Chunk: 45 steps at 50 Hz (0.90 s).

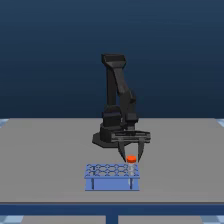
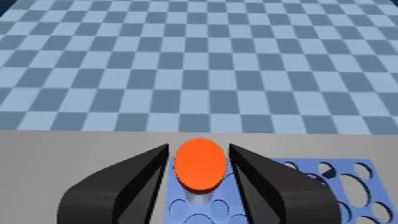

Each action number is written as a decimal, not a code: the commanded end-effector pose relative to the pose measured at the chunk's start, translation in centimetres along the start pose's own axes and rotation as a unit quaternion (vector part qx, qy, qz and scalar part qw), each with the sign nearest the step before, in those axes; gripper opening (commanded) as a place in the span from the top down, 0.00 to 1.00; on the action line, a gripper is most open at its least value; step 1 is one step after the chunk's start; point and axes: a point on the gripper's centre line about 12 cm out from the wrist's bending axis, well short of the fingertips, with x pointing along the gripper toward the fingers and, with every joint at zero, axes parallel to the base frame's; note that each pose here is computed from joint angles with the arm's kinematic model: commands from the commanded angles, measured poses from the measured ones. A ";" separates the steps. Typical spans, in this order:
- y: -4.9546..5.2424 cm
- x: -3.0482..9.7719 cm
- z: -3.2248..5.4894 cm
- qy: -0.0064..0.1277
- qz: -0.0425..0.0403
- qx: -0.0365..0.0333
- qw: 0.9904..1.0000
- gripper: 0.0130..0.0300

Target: Pick up the centrifuge tube on the rack

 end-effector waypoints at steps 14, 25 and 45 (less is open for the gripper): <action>0.0 0.3 -0.38 -0.003 -0.002 0.006 1.000 0.00; 0.0 0.3 -0.39 -0.003 -0.002 0.006 1.000 1.00; -0.1 0.3 -0.39 -0.003 -0.002 0.006 1.000 1.00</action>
